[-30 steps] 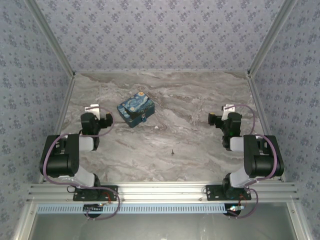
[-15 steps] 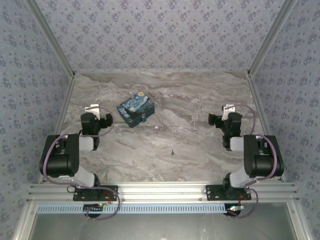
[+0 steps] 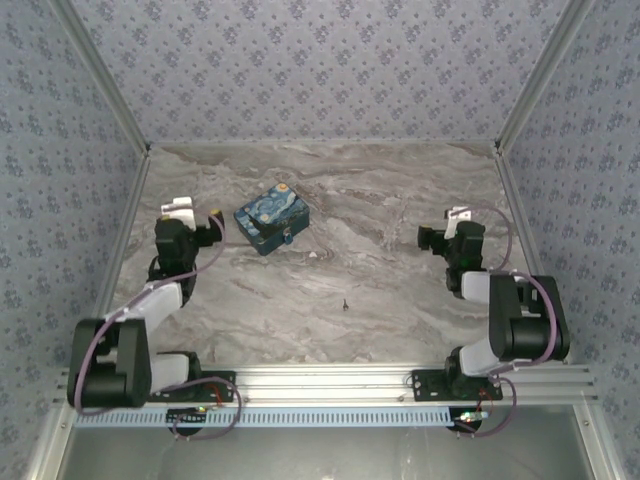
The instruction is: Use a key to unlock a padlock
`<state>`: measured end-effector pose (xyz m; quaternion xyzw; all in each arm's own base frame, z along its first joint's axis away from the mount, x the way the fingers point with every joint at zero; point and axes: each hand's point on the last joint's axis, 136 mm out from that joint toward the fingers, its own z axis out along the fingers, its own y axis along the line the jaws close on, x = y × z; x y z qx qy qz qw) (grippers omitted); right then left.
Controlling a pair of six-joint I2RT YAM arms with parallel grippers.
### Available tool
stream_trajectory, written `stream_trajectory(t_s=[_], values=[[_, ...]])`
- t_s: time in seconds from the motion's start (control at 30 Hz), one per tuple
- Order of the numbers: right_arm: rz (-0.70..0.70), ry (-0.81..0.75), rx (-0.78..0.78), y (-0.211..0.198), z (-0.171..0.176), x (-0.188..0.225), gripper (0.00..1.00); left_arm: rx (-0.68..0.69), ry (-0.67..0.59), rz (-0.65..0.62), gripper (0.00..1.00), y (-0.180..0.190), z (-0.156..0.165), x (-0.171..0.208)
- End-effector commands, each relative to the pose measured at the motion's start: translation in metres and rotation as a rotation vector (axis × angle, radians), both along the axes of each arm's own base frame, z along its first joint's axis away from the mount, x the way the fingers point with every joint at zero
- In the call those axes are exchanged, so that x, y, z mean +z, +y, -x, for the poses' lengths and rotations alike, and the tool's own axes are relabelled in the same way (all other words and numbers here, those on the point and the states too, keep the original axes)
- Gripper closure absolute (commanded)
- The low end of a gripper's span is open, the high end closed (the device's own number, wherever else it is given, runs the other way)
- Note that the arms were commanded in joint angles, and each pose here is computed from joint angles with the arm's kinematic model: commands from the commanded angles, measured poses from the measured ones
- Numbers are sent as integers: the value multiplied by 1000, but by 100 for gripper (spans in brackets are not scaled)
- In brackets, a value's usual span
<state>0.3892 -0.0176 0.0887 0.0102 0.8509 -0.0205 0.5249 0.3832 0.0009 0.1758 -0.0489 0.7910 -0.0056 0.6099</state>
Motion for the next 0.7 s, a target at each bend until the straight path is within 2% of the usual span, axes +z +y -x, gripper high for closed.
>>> stream_trajectory(t_s=[0.0, 0.1, 0.27, 0.43, 0.67], values=[[4, 20, -8, 0, 0, 27, 0, -36, 0, 143, 0, -16, 1, 32], [-23, 53, -41, 2, 14, 41, 0, -31, 56, 262, 1, -23, 6, 43], [-189, 169, -53, 29, 49, 54, 0, -73, 140, 469, 1, -52, 16, 40], [-334, 332, 10, 77, 90, 52, 5, -182, 211, 527, 1, -109, 21, 29], [-389, 522, 126, 152, 137, 29, 13, -329, 261, 553, 1, -194, 14, 25]])
